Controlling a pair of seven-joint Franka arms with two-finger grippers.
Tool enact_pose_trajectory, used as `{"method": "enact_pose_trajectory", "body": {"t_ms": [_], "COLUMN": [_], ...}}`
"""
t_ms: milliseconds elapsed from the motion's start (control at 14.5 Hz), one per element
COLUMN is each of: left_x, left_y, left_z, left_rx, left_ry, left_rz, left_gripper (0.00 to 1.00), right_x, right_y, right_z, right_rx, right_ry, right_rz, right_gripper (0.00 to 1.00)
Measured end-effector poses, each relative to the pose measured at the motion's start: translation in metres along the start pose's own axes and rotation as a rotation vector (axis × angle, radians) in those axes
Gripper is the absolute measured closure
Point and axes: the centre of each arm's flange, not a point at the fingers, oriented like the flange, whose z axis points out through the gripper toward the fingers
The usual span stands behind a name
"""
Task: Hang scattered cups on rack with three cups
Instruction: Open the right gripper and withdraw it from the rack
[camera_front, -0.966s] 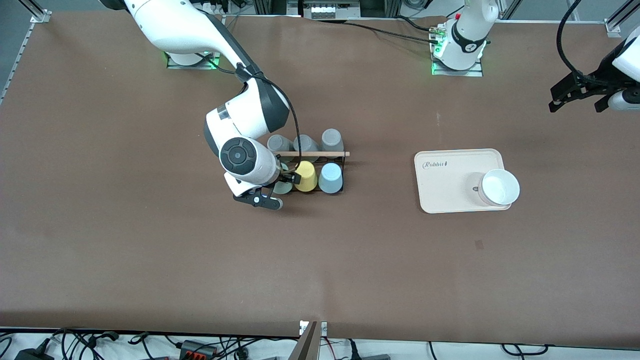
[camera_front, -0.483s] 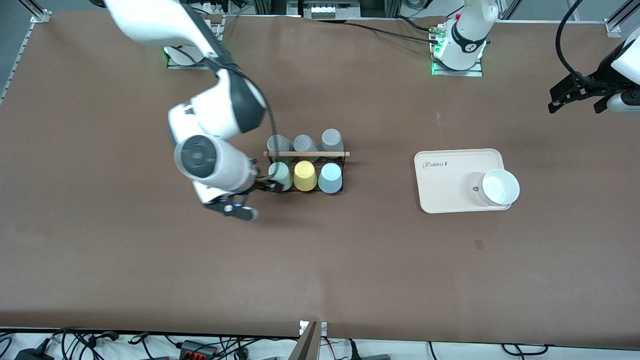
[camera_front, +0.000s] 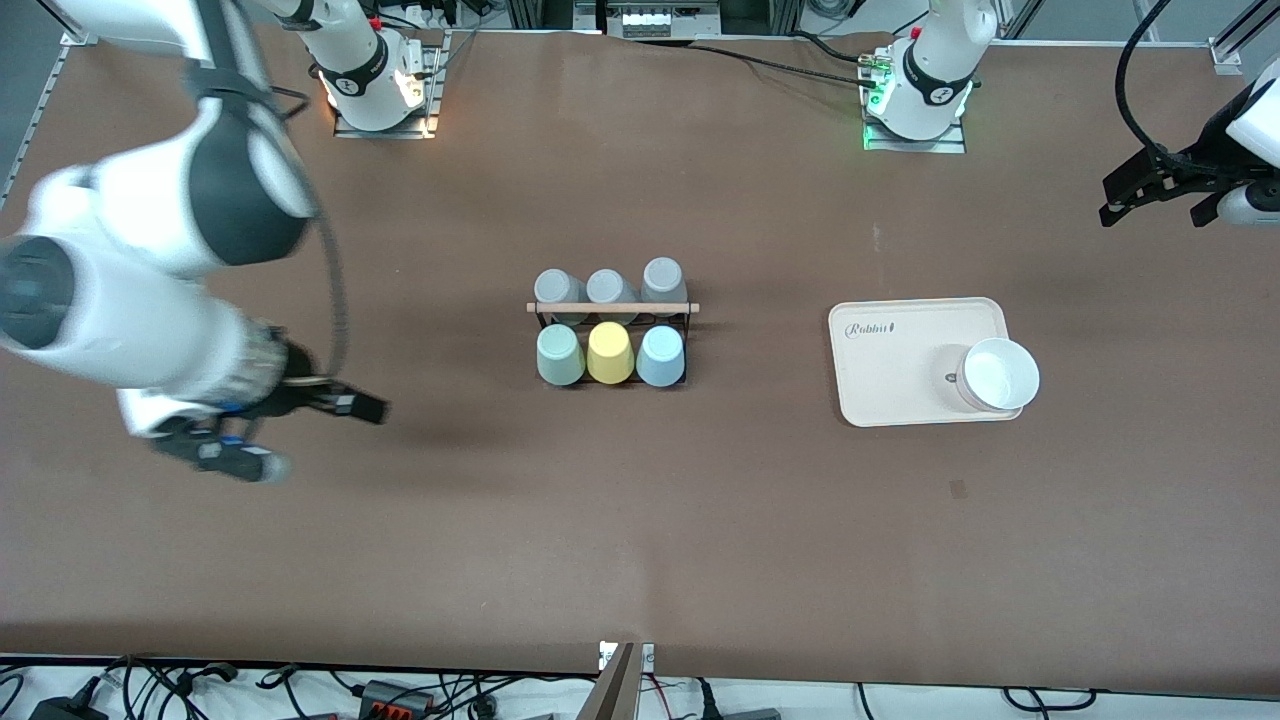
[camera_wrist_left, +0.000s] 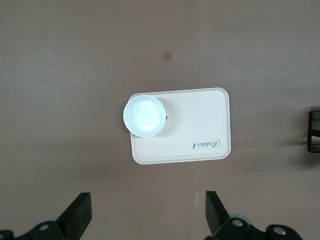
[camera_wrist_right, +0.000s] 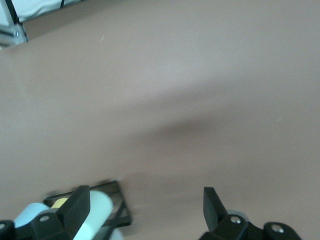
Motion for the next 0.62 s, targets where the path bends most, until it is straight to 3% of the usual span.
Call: {"method": "enact_pose_trajectory", "body": {"t_ms": [207, 414, 621], "left_x": [0.015, 0.029, 0.032], "left_y": [0.001, 0.004, 0.004], "left_z": [0.0, 0.007, 0.009], "left_rx": [-0.002, -0.004, -0.005], "left_ry": [0.005, -0.002, -0.007], "left_rz": [0.009, 0.016, 0.017], "left_gripper": [0.0, 0.0, 0.0], "right_x": [0.016, 0.015, 0.01], "right_y": [0.048, 0.081, 0.128], "right_z": [-0.026, -0.048, -0.07], "right_rx": [-0.015, -0.067, -0.078], "right_ry": [0.043, 0.095, 0.139], "right_rz": [-0.046, -0.091, -0.176], "right_gripper": [0.0, 0.0, 0.0]}}
